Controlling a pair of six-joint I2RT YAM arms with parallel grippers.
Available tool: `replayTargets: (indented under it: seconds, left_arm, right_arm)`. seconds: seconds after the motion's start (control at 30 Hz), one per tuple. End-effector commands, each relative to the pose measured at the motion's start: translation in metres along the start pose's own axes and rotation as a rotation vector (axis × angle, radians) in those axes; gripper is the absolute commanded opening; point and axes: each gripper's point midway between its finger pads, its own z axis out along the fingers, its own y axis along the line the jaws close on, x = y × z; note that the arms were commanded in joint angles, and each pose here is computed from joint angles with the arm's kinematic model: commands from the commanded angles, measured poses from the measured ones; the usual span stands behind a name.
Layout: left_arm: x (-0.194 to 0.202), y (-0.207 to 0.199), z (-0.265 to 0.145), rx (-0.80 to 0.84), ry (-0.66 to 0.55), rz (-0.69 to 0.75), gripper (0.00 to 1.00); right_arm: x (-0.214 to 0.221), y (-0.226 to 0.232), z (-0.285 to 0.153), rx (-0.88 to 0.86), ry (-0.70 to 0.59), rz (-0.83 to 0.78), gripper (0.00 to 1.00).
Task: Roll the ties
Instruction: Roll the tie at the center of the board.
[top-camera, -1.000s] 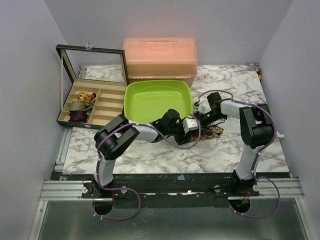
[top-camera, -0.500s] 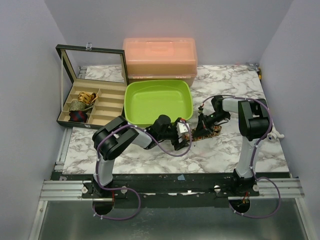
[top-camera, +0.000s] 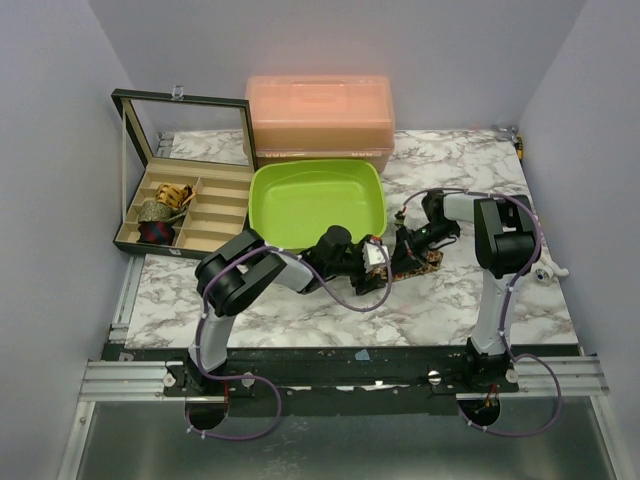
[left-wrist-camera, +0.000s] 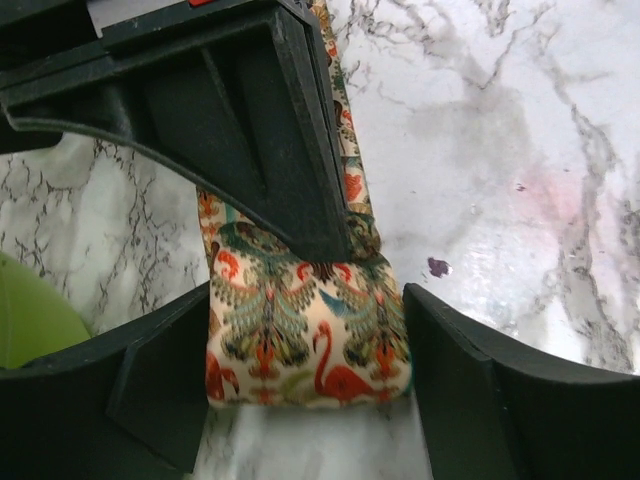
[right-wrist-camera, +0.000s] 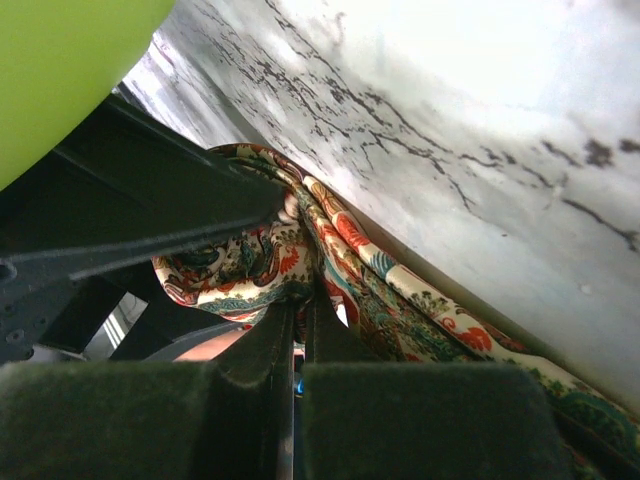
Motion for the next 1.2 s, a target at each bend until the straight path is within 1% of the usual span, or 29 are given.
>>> replayTargets:
  seconds: [0.0, 0.03, 0.1, 0.13, 0.17, 0.23, 0.3, 0.33, 0.4, 0.47, 0.63, 0.83, 1.0, 1.13, 1.17]
  left_arm:
    - [0.026, -0.002, 0.002, 0.031, 0.123, -0.034, 0.46]
    - [0.03, -0.006, -0.001, 0.043, 0.14, -0.047, 0.4]
    - [0.039, -0.017, -0.009, 0.065, 0.165, -0.077, 0.31]
    - [0.042, -0.023, -0.013, 0.077, 0.18, -0.103, 0.29]
    - [0.044, -0.028, -0.017, 0.089, 0.192, -0.136, 0.26]
    - [0.047, -0.042, -0.025, 0.13, 0.212, -0.188, 0.22]
    - [0.049, -0.053, -0.032, 0.16, 0.235, -0.246, 0.21]
    - [0.05, -0.057, -0.034, 0.169, 0.246, -0.264, 0.2]
    - [0.052, -0.061, -0.038, 0.175, 0.264, -0.299, 0.21]
    - [0.054, -0.062, -0.039, 0.166, 0.282, -0.325, 0.21]
    - [0.056, -0.066, -0.041, 0.17, 0.31, -0.388, 0.21]
    - [0.062, -0.065, -0.039, 0.163, 0.343, -0.411, 0.23]
    - [0.064, -0.064, -0.037, 0.167, 0.353, -0.407, 0.23]
    - [0.066, -0.063, -0.037, 0.161, 0.357, -0.402, 0.24]
    - [0.067, -0.063, -0.037, 0.159, 0.359, -0.401, 0.24]
  right_arm:
    - [0.01, -0.058, 0.016, 0.208, 0.047, -0.015, 0.0]
    - [0.01, -0.052, 0.014, 0.186, 0.038, -0.028, 0.01]
    - [0.01, -0.034, 0.01, 0.135, -0.004, -0.066, 0.02]
    - [0.009, -0.021, 0.005, 0.1, -0.035, -0.089, 0.08]
    - [0.01, -0.011, 0.002, 0.075, -0.064, -0.105, 0.18]
    - [0.008, 0.011, -0.009, 0.042, -0.135, -0.145, 0.32]
    - [0.005, 0.03, -0.022, 0.035, -0.214, -0.183, 0.5]
    - [0.006, 0.035, -0.025, 0.03, -0.24, -0.19, 0.57]
    - [0.003, 0.045, -0.029, 0.01, -0.299, -0.203, 0.65]
    - [-0.003, 0.05, -0.03, -0.012, -0.349, -0.198, 0.71]
    - [-0.006, 0.044, -0.019, -0.039, -0.379, -0.165, 0.69]
    - [-0.005, 0.042, -0.005, -0.076, -0.384, -0.148, 0.65]
    - [-0.005, 0.049, 0.003, -0.109, -0.409, -0.143, 0.57]
    - [0.005, 0.044, 0.014, -0.09, -0.375, -0.141, 0.49]
    - [0.007, 0.04, 0.016, -0.076, -0.362, -0.141, 0.45]
